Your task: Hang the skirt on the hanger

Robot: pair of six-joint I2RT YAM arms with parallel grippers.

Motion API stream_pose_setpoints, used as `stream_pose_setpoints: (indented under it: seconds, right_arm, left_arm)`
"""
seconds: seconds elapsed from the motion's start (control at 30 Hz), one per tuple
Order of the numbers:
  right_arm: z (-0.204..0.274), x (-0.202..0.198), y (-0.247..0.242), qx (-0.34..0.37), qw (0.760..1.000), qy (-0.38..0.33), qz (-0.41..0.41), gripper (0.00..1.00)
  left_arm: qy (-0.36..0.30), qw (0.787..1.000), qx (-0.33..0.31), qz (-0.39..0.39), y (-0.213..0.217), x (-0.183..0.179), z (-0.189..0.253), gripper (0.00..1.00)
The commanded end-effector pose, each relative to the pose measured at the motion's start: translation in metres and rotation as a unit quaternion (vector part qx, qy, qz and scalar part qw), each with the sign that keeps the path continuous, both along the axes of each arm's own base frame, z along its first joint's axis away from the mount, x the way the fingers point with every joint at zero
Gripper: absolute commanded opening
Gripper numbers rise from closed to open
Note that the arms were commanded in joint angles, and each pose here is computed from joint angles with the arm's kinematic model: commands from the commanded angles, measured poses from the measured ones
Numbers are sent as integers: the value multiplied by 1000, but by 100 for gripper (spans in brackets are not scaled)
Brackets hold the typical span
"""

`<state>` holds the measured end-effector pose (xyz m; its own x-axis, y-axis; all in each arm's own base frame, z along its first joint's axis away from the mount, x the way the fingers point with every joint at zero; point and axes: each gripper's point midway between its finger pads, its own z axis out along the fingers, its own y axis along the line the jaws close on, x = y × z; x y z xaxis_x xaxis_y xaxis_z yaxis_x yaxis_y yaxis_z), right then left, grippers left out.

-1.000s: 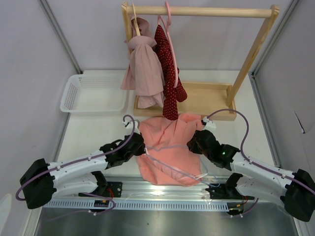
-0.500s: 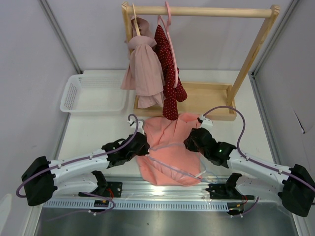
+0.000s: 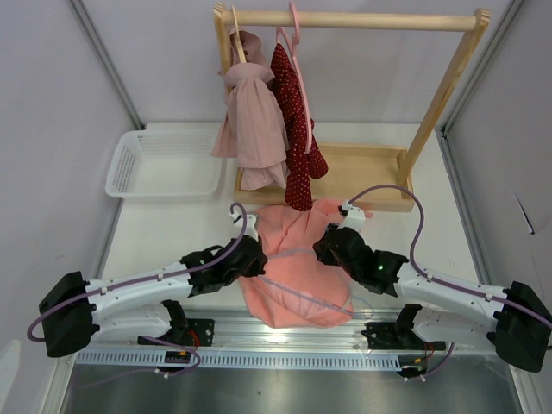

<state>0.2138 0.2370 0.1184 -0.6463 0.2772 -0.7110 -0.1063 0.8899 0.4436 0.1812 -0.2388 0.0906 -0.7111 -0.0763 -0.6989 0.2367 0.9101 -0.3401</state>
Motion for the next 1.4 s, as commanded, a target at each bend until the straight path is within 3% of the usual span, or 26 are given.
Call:
stream_pose_setpoints:
  seconds: [0.0,0.37,0.5,0.7,0.87,1.23,1.37]
  right_arm:
    - [36,11,12,49,998,-46,-15,0]
    - [30,-4,23,54,997,-46,25,0]
    - [30,-10,22,58,996,-50,37,0]
    - [38,-16,22,66,995,-59,50,0]
    - [44,-22,23,73,994,-61,60,0]
    - [49,-31,24,75,993,-63,70,0]
    - [49,-33,23,76,993,-63,70,0]
  left_arm:
    - [-31,999,-34,-1,-11,8,33,1]
    - [-83,995,-15,-56,-13,10,71,34]
    - [-95,986,-18,-137,-30,-1,87,48]
    - [-116,956,-34,-267,-61,-20,93,63]
    - [-103,927,-37,-359,-82,-39,84,65]
    - [-138,913,-18,-384,-86,-33,95,64]
    - [-161,903,-31,-398,-87,-37,122,67]
